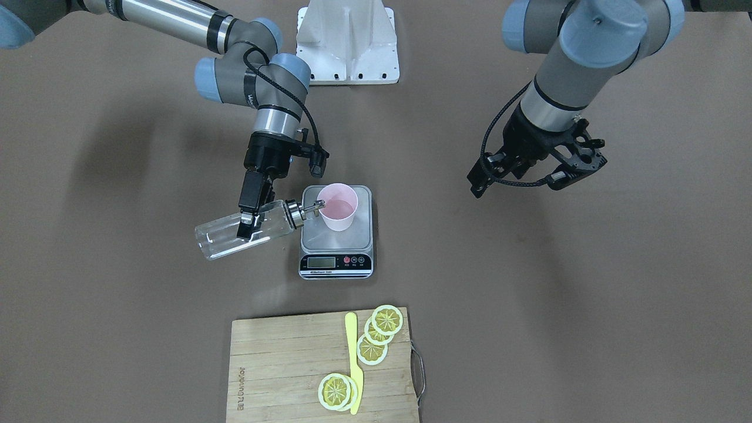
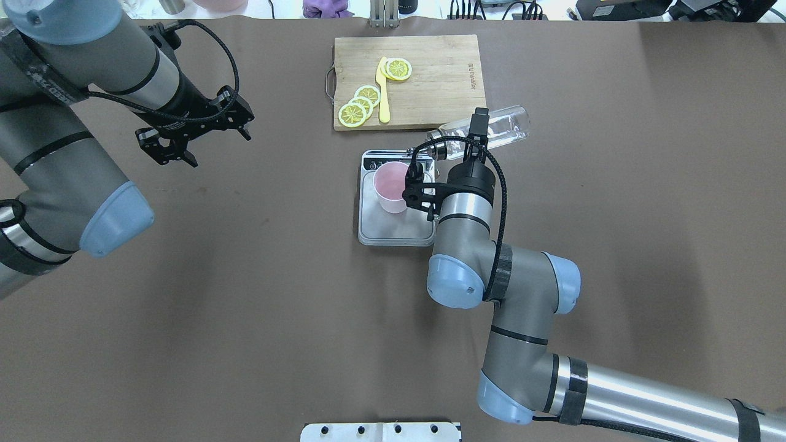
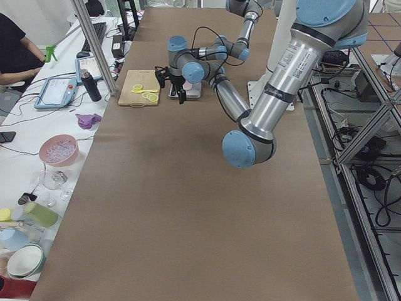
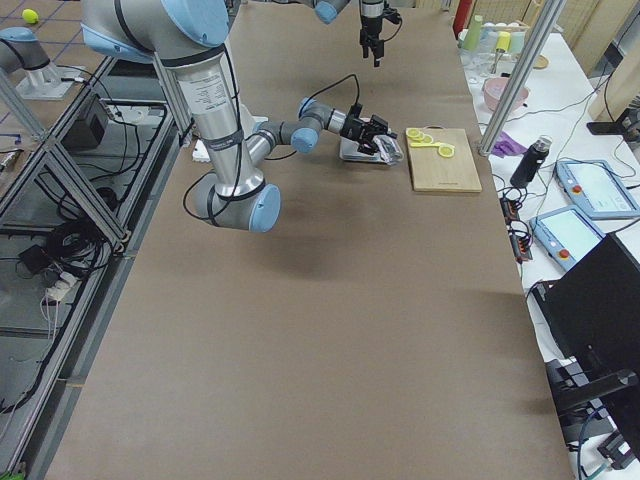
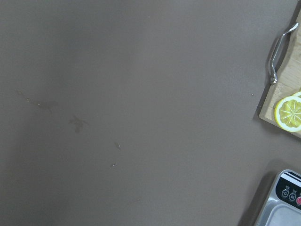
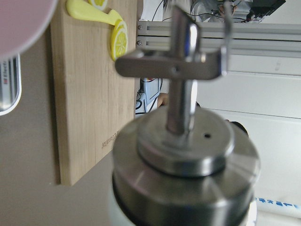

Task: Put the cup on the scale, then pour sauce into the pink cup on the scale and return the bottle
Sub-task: 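Tilt the sauce bottle with the right gripper to pour into the pink cup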

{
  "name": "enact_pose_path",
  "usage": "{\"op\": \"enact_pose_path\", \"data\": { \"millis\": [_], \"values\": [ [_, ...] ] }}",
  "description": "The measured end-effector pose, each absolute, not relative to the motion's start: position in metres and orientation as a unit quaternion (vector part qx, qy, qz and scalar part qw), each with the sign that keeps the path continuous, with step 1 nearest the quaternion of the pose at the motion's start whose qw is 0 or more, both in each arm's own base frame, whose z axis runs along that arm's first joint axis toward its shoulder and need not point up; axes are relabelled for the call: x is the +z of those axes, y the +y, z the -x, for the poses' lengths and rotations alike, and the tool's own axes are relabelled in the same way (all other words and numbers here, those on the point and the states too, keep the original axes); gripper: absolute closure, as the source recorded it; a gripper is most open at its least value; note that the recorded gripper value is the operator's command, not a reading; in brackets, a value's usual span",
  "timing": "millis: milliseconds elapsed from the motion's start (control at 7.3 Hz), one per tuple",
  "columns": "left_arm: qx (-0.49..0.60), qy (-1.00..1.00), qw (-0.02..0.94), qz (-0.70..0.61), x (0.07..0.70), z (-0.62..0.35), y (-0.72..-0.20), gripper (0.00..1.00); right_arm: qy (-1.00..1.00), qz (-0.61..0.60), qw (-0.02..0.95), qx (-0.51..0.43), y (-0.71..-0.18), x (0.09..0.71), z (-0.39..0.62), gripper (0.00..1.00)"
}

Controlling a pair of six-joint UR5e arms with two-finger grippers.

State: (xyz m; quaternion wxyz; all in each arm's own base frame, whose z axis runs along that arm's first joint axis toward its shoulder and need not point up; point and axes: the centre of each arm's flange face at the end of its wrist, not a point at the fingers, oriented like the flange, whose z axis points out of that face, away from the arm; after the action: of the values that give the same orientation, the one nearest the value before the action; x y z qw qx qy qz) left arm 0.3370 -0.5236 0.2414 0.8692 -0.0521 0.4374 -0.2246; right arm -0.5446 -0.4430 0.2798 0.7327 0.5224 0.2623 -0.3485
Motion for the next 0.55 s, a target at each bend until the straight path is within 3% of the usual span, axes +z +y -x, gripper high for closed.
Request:
{"op": "enact_pose_path", "data": {
  "millis": [548],
  "values": [
    [-0.222,0.437,0.870,0.051,0.2423,-0.3365,-0.5242,0.02,0.314,-0.519,0.709,-0.361,-0.4359,0.2783,0.5451,1.00]
  ]
}}
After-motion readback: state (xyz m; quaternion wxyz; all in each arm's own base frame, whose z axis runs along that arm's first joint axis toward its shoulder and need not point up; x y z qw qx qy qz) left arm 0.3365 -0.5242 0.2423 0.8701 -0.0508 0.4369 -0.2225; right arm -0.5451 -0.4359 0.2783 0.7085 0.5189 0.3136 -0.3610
